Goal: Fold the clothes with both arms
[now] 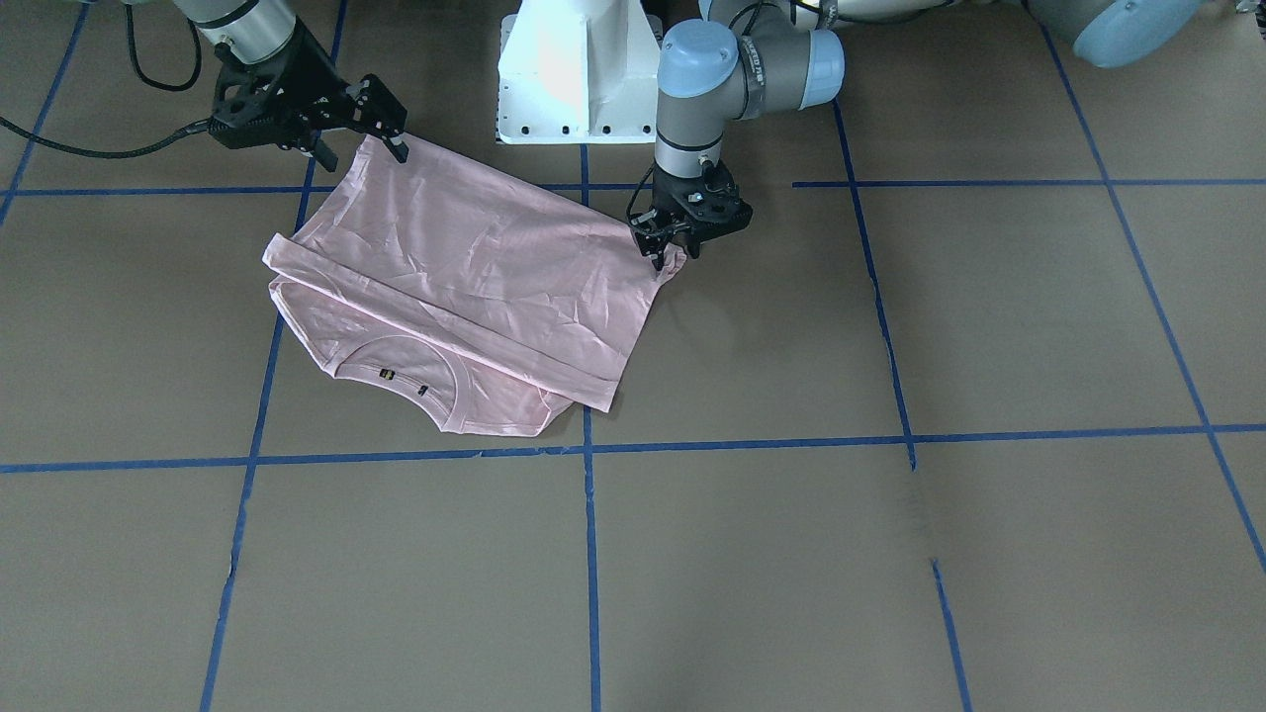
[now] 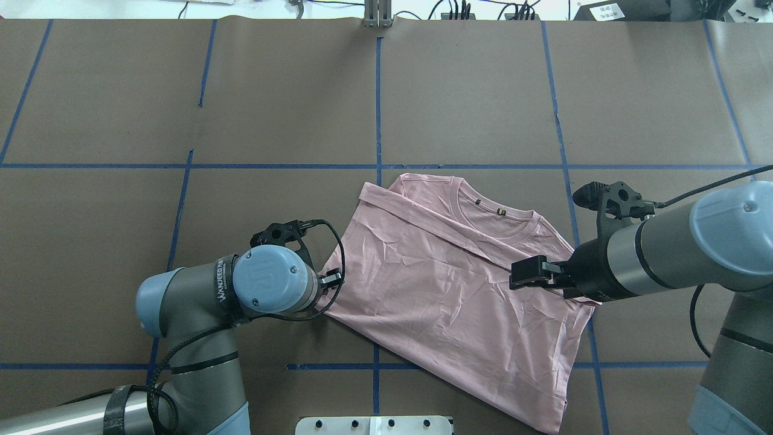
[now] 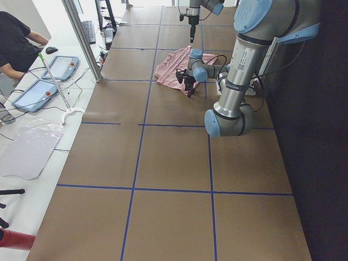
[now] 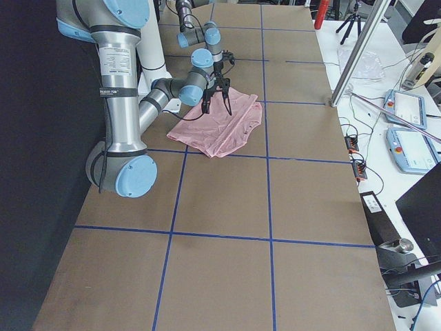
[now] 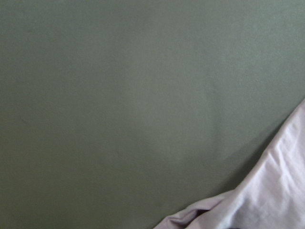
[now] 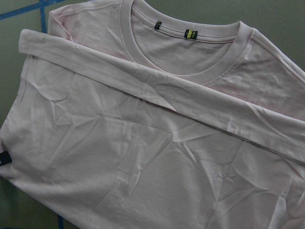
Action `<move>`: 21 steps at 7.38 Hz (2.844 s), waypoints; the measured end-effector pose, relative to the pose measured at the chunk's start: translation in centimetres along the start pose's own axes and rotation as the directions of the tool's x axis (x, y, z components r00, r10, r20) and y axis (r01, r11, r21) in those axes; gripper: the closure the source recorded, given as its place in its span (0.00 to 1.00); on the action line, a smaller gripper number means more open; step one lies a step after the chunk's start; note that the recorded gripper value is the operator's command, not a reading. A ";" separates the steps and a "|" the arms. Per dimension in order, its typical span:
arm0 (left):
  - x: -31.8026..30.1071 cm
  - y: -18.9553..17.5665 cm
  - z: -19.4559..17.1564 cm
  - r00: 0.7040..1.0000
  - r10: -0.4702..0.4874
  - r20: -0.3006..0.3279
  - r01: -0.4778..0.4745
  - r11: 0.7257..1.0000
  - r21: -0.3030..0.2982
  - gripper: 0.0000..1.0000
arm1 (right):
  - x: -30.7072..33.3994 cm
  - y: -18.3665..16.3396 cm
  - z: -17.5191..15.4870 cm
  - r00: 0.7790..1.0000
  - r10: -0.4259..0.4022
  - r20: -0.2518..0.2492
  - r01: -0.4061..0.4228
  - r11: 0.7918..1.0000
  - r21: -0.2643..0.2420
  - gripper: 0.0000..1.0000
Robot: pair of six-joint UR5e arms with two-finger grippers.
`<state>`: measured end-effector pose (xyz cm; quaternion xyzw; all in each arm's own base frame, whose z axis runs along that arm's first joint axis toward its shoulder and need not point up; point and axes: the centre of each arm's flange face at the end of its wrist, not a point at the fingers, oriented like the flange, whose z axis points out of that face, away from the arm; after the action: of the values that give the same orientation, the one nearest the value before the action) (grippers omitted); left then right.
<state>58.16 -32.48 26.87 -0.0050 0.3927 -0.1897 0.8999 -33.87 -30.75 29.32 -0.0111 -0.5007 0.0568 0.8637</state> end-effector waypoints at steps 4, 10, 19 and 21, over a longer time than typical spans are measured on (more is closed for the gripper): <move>0.2 0.0 -0.7 1.000 0.000 -0.010 0.000 1.000 -0.001 1.00 | 0.1 -0.1 0.0 1.000 0.002 -0.002 -0.002 1.000 0.002 0.00; 2.1 -12.8 -3.3 0.999 -0.035 -0.033 0.041 0.982 0.186 1.00 | 0.1 -0.2 -0.2 1.000 0.002 -0.001 -0.002 1.000 0.013 0.00; 10.2 -31.8 2.2 0.986 0.145 -0.086 -0.095 0.898 0.429 0.22 | 0.3 -0.9 -0.6 1.000 0.012 -0.002 -0.012 0.999 0.033 0.00; 10.2 -32.2 3.2 0.984 0.152 -0.092 -0.098 0.896 0.433 0.00 | 0.4 -1.0 -0.7 1.000 0.014 -0.002 -0.014 0.999 0.037 0.00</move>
<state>55.83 -66.32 27.00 0.2292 0.3962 -0.2125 0.8633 -32.99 -31.71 29.43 0.0013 -0.4986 0.0720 0.8639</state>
